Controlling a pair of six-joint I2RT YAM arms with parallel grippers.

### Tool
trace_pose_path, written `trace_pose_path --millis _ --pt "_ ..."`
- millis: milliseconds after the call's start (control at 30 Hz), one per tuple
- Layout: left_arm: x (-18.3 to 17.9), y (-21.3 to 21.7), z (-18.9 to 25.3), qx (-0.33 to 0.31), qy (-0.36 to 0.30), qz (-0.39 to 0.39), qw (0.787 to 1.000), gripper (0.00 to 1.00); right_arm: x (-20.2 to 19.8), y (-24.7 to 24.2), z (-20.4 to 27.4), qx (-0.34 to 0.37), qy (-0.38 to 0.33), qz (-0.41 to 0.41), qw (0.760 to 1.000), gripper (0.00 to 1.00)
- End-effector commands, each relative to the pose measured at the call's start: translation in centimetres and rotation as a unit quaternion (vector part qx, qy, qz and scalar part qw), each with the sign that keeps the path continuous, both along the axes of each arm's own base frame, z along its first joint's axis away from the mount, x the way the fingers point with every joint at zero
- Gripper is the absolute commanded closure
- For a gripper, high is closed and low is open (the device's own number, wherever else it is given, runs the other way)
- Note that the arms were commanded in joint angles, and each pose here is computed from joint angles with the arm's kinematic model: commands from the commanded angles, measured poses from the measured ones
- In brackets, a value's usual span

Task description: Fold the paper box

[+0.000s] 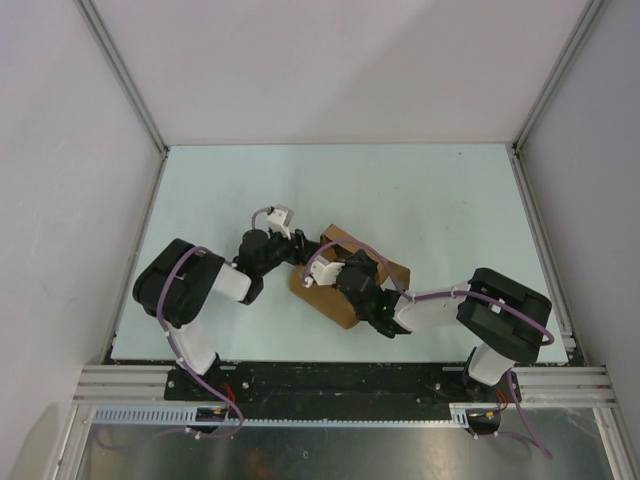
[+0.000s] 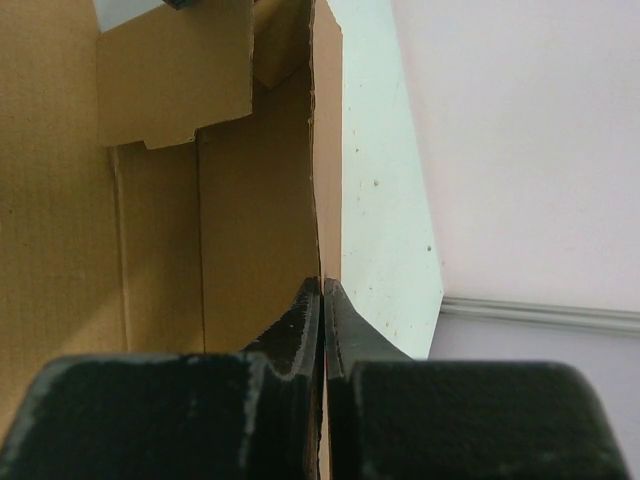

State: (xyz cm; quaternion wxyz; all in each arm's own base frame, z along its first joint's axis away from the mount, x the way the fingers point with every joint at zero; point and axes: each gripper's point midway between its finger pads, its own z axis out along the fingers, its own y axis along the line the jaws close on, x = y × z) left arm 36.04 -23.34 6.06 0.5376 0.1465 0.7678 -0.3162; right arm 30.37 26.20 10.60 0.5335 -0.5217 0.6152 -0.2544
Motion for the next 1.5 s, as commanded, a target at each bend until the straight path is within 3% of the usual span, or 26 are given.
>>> trace_pose_path --millis 0,567,667,833,967,1467 --pt "0.1 -0.1 2.2 -0.012 -0.034 -0.02 0.999 0.36 -1.4 1.5 -1.7 0.013 0.039 0.037 0.998 0.99" --pt "-0.1 0.4 2.2 -0.02 -0.031 -0.054 0.998 0.35 -1.8 1.5 -0.7 0.018 0.048 0.054 0.997 0.95" --pt "0.0 0.5 2.0 -0.021 -0.027 -0.052 0.998 0.35 -1.6 1.4 -0.6 0.018 0.047 0.051 0.997 0.88" --pt "0.0 0.4 2.0 -0.023 -0.026 -0.055 0.998 0.36 -1.8 1.6 -0.7 0.025 0.052 0.055 0.997 0.85" --pt "-0.1 0.5 1.8 -0.022 -0.024 -0.055 0.998 0.36 -1.9 1.8 -0.3 0.033 0.05 0.056 0.997 0.75" --pt "-0.8 -0.8 1.5 -0.027 -0.018 -0.096 0.995 0.37 -2.4 1.8 0.3 0.08 0.093 0.078 0.989 0.69"
